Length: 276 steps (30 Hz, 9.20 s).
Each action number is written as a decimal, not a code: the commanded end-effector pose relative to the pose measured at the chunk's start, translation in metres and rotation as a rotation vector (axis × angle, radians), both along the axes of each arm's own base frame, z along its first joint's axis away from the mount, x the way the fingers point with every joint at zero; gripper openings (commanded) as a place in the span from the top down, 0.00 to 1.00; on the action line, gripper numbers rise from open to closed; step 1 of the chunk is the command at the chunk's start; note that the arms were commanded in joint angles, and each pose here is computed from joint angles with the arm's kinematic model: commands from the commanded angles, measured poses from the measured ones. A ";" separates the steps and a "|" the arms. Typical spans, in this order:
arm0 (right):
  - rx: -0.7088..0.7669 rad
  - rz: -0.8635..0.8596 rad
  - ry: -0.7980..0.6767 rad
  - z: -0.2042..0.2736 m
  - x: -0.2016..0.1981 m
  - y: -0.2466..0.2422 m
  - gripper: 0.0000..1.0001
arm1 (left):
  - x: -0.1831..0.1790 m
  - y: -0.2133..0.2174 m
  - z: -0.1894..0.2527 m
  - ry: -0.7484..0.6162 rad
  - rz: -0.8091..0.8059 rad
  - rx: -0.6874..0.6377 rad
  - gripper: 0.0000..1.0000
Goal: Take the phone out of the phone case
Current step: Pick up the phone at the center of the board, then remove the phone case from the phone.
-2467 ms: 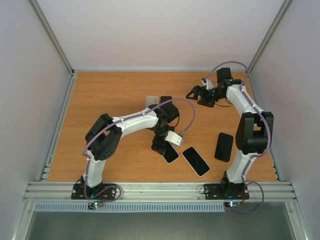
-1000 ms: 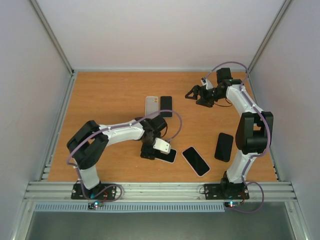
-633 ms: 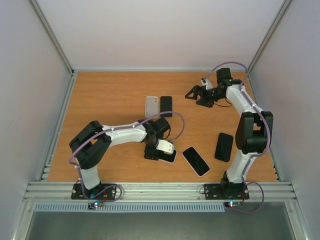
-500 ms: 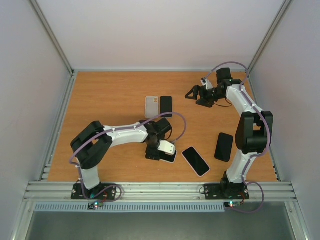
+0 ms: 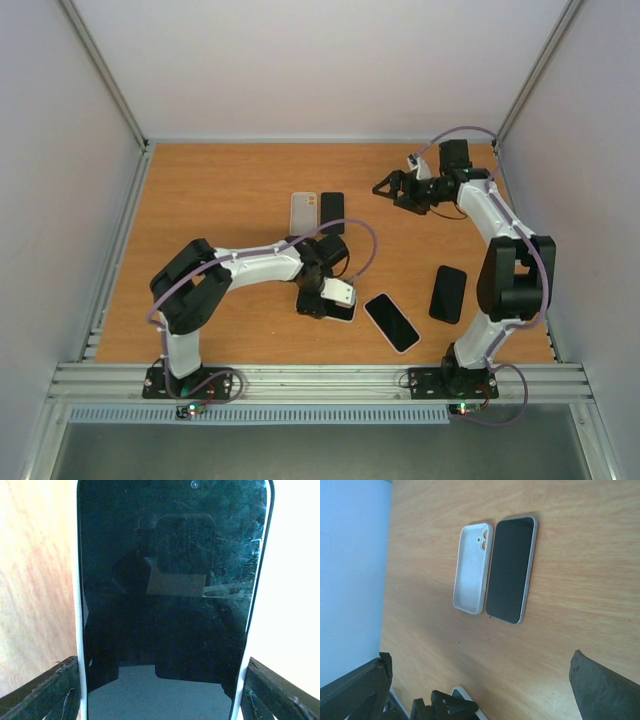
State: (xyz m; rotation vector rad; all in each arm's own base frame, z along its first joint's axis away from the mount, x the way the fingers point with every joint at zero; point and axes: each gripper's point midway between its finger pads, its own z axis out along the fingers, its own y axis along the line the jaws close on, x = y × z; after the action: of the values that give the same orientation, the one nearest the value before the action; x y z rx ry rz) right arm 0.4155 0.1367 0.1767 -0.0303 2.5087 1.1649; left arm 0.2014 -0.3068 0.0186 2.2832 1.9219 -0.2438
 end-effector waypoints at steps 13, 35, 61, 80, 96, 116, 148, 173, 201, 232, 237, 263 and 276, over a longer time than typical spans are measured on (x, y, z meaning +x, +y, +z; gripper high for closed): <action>0.170 -0.247 -0.077 0.071 0.007 -0.008 0.01 | 0.103 0.011 0.129 -0.288 0.633 -0.415 0.52; 0.137 0.036 -0.018 0.072 -0.034 0.149 0.25 | 0.168 0.039 0.232 -0.242 1.108 -0.682 0.58; 0.138 0.048 -0.067 0.095 -0.024 0.159 0.99 | 0.155 0.034 0.235 -0.115 1.099 -0.706 0.21; 0.422 0.381 -0.255 0.177 -0.072 0.135 0.99 | 0.088 0.070 0.291 0.427 0.927 -1.014 0.08; 0.575 0.520 -0.272 0.200 -0.098 0.136 0.99 | 0.055 0.060 0.302 0.680 0.805 -1.111 0.28; 0.590 0.595 -0.284 0.202 -0.119 0.132 0.99 | 0.064 0.065 0.313 0.786 0.803 -1.203 0.46; 0.586 0.659 -0.211 0.204 -0.125 0.153 0.68 | 0.058 0.050 0.331 0.885 0.746 -1.239 1.00; 0.616 0.448 -0.092 0.193 -0.085 0.172 0.71 | 0.090 0.058 0.341 0.935 0.901 -1.340 1.00; 0.675 0.468 -0.199 0.230 -0.089 0.148 0.99 | 0.063 0.070 0.340 0.889 0.832 -1.275 0.61; 0.706 0.520 -0.250 0.246 -0.103 0.145 0.99 | 0.094 0.070 0.308 0.900 1.008 -1.235 0.65; 0.725 0.528 -0.253 0.251 -0.107 0.144 0.99 | 0.102 0.072 0.296 0.894 1.045 -1.227 0.66; 0.550 0.462 -0.293 0.227 -0.105 0.134 0.99 | 0.080 0.075 0.335 0.774 0.869 -1.242 0.38; 0.504 0.398 -0.344 0.224 -0.108 0.114 0.99 | 0.074 0.085 0.312 0.693 0.891 -1.082 0.21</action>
State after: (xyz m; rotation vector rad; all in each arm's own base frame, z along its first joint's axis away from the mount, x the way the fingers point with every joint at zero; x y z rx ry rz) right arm 0.3154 0.2567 0.3865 -0.5138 1.9661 1.8086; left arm 0.2787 -0.2286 0.3518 0.5581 1.9412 -1.6074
